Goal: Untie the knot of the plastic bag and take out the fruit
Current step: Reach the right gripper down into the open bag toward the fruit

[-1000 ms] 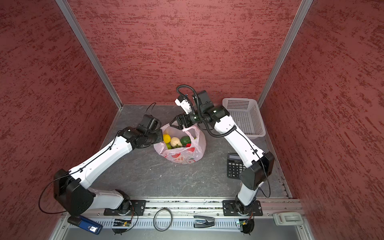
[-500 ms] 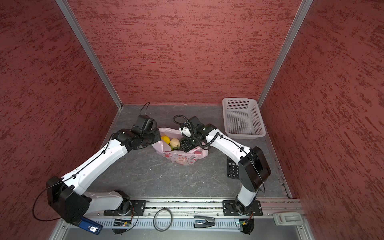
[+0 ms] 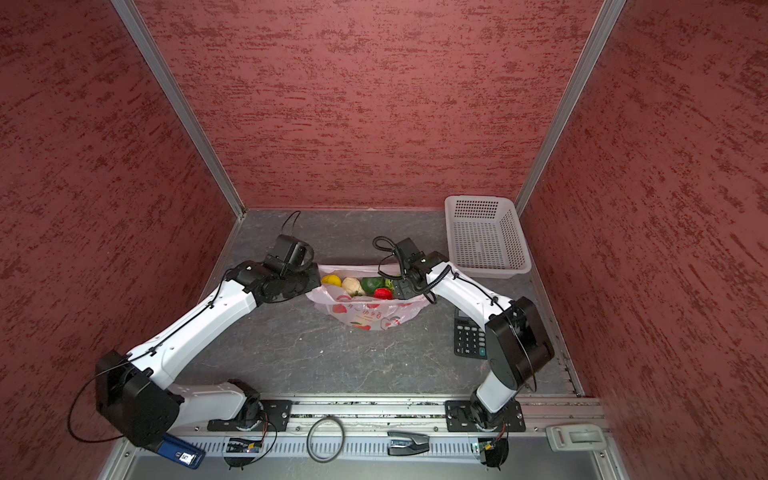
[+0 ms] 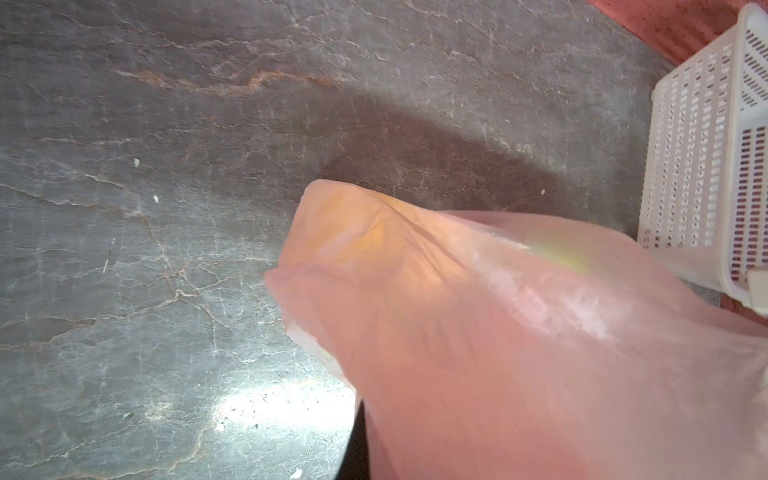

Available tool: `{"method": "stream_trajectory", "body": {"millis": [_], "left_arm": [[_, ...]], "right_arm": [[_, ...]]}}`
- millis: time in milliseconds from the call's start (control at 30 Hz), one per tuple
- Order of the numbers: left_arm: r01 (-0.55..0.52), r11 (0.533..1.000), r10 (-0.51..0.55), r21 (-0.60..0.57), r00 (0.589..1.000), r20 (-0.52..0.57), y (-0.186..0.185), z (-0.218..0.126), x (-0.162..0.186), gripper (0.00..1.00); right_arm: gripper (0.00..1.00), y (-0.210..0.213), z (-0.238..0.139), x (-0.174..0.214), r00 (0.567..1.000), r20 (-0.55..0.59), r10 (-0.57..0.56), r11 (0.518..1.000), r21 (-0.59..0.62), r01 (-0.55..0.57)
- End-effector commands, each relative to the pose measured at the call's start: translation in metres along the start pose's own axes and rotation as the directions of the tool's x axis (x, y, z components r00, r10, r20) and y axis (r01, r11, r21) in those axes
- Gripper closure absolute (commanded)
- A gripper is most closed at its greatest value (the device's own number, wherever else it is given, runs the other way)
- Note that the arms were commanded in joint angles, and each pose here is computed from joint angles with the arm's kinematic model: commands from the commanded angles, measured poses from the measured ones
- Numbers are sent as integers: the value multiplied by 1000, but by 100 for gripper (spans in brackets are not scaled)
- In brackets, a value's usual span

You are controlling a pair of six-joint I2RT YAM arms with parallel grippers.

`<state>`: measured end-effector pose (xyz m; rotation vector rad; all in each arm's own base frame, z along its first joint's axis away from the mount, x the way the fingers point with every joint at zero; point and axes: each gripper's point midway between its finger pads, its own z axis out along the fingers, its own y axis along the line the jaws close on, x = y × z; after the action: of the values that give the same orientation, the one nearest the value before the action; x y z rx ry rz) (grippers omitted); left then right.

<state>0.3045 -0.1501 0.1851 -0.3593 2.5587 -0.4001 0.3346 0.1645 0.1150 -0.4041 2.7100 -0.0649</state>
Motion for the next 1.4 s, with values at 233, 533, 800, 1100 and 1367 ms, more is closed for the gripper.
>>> {"method": "stream_trajectory", "body": {"millis": [233,533,800,1100,1367], "left_arm": [[-66,996,65,62,998,17,-34,1,5,100],[-30,999,30,39,999,12,-30,6,4,100],[-69,989,62,127,996,56,-45,0,6,100],[-145,977,139,156,989,52,-40,6,29,100],[-157,965,157,209,987,19,-50,15,41,100]], "right_arm": [[4,73,-73,-24,998,60,30,896,-445,0],[2,121,-117,-25,986,166,8,787,-609,96],[2,138,-91,-41,984,176,27,787,-611,87],[2,113,-52,-140,850,438,294,872,-487,-50],[2,65,-37,-188,760,572,309,939,-310,-149]]}}
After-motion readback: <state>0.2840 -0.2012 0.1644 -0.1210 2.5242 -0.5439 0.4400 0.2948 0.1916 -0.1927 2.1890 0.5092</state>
